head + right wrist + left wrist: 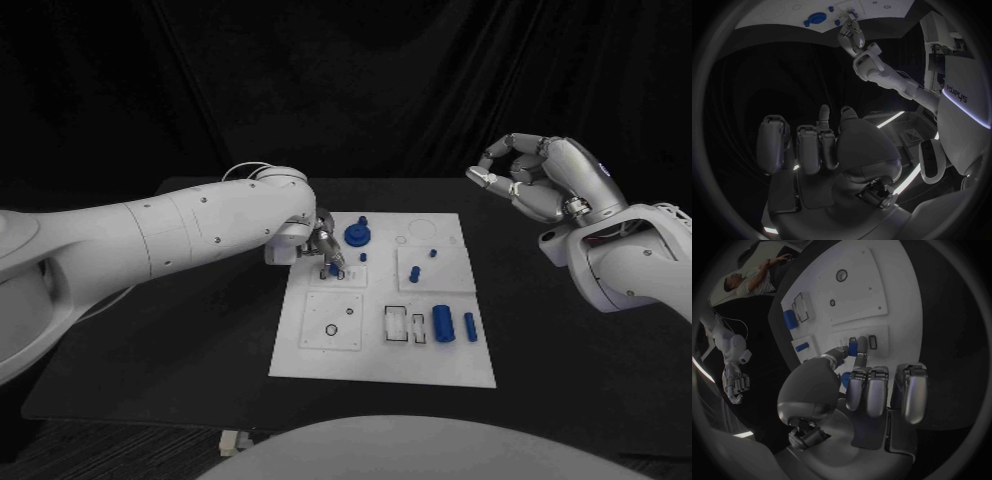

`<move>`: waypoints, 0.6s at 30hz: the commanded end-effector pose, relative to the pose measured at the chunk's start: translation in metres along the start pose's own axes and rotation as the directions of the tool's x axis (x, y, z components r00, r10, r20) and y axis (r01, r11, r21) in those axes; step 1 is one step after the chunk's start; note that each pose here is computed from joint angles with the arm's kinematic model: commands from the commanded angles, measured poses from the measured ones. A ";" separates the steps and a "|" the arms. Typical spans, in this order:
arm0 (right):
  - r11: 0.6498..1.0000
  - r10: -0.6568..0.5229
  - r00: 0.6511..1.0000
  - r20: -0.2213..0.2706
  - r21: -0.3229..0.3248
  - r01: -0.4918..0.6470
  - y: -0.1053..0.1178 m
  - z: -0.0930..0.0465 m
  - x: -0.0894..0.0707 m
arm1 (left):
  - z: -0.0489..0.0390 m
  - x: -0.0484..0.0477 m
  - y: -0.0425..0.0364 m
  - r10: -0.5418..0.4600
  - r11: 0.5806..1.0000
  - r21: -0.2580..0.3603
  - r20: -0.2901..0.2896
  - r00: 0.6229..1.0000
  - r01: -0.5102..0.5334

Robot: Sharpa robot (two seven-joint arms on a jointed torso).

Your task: Assemble the parts on the task board

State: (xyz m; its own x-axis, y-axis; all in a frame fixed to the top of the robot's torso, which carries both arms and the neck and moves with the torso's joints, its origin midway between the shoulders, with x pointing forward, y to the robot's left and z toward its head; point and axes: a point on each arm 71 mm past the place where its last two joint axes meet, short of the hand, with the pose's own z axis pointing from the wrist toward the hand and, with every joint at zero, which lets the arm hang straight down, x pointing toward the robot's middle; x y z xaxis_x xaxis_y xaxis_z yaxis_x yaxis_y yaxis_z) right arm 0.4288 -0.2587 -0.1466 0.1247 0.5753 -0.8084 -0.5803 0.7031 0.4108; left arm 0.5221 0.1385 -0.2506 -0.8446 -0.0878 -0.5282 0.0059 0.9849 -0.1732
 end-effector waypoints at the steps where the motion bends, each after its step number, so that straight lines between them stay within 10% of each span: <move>1: 1.000 -0.001 1.000 -0.009 0.017 0.001 -0.001 0.000 0.002 | -0.0018 -0.0021 0.0014 -0.019 1.000 -0.009 0.026 0.999 0.020; 18: 1.000 0.003 1.000 -0.019 0.022 -0.003 -0.002 -0.001 0.005 | -0.0012 0.0019 0.0025 -0.139 0.990 0.005 -0.053 0.989 0.140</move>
State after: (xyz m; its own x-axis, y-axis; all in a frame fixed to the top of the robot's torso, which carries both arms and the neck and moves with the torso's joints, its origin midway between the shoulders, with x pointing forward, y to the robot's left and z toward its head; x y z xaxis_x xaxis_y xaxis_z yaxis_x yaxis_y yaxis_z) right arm 0.4294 -0.2573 -0.1498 0.1120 0.5733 -0.8117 -0.5746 0.7038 0.4178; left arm 0.5207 0.1435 -0.2520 -0.8583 -0.1772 -0.4816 -0.0799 0.9732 -0.2157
